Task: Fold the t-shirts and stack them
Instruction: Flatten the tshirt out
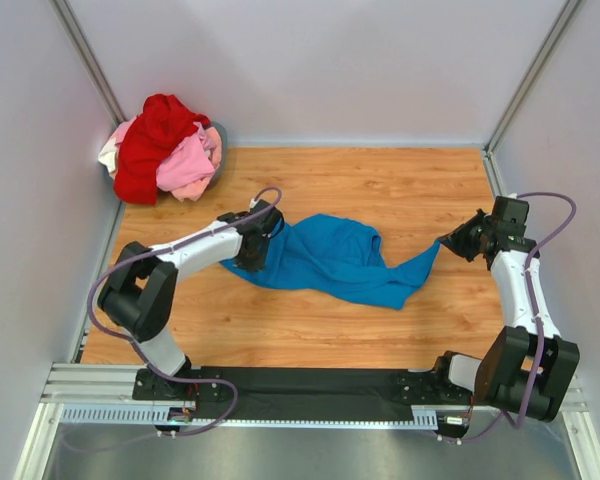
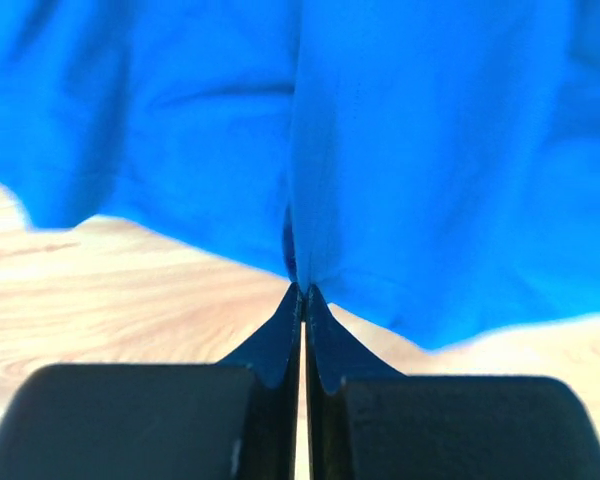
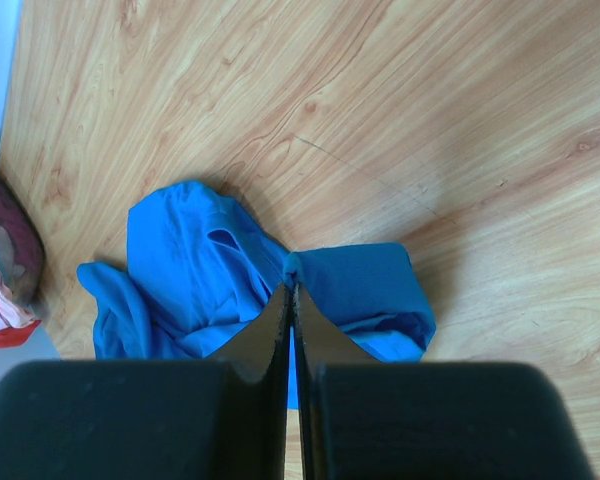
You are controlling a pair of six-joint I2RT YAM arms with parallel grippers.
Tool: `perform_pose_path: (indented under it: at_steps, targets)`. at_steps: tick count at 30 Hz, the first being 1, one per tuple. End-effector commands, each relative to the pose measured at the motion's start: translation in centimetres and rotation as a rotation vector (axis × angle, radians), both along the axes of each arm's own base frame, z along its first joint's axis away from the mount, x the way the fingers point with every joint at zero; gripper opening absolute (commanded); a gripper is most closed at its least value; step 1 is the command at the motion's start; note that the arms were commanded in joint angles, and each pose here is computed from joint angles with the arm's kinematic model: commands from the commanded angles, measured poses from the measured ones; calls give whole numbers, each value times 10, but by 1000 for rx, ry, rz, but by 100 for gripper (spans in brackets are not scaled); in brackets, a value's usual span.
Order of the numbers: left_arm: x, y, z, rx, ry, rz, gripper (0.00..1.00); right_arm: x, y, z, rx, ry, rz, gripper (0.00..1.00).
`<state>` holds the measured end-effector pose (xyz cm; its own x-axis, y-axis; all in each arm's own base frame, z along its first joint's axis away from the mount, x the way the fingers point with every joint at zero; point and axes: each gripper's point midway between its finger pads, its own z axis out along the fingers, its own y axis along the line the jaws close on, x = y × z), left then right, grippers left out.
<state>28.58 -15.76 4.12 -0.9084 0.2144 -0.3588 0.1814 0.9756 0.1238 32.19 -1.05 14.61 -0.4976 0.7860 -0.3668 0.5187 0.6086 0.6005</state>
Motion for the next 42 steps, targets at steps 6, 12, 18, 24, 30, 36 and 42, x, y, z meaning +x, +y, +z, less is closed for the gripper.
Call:
perform_pose_path:
  at_steps: [6, 12, 18, 24, 30, 36, 42]
  targets:
    - [0, 1, 137, -164, -273, -10, 0, -2, 11, 49, 6, -130, 18, 0]
    - [-24, 15, 228, -306, -477, -31, 0, -20, 21, 112, -21, -290, 47, 0]
    - [-58, 45, 319, -440, -765, -57, 0, -54, 24, 196, -94, -447, 27, 0]
    - [-110, 67, 402, -597, -1003, -145, 0, -108, 30, 290, -186, -663, -7, 0]
    - [-178, 88, 473, -767, -1218, -283, 0, -194, 27, 370, -364, -896, -121, 1]
    - [-248, 106, 523, -905, -1407, -439, 0, -295, 3, 428, -540, -1121, -378, 1]
    - [-284, 118, 549, -947, -1522, -521, 0, -353, -12, 472, -623, -1283, -493, 1]
